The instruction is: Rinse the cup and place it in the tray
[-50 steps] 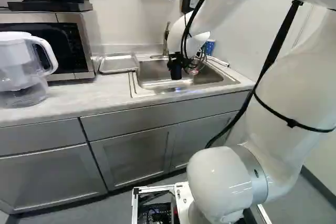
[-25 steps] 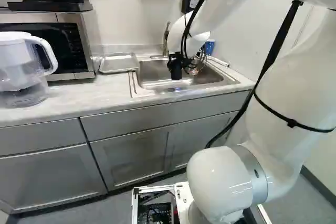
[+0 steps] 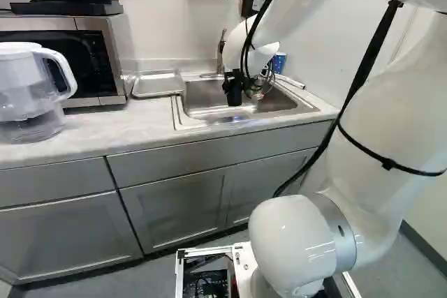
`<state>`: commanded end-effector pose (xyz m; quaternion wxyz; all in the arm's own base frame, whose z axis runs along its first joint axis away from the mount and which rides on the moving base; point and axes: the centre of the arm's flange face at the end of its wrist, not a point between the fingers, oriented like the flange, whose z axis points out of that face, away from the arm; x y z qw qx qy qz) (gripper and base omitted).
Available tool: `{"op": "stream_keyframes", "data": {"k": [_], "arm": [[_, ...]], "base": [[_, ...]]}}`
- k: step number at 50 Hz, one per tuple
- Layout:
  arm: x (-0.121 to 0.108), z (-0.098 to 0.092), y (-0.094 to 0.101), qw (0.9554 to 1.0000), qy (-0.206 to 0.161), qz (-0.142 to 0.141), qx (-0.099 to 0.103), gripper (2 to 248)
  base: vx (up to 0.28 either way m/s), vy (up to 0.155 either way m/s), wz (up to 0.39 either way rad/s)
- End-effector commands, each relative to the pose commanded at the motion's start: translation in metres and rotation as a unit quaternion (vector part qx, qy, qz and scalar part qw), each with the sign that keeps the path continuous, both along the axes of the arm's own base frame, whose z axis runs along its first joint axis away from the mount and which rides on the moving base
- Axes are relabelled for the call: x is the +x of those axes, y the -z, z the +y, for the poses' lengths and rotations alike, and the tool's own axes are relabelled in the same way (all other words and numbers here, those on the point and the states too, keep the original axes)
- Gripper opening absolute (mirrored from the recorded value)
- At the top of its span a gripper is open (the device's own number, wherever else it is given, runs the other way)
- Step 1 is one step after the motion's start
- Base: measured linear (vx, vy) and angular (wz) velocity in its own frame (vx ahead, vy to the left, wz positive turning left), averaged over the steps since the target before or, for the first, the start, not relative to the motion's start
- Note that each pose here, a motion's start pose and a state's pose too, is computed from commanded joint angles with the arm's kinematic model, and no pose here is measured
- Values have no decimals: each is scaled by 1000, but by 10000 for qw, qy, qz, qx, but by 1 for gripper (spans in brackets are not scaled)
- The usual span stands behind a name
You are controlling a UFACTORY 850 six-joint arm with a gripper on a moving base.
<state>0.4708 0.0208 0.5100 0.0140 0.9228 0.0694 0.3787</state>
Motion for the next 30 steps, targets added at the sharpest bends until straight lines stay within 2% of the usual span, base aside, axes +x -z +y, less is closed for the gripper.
{"op": "stream_keyframes", "data": {"k": [30], "arm": [[0,0,0,10000,0,0,0,121]], "base": [[0,0,0]]}}
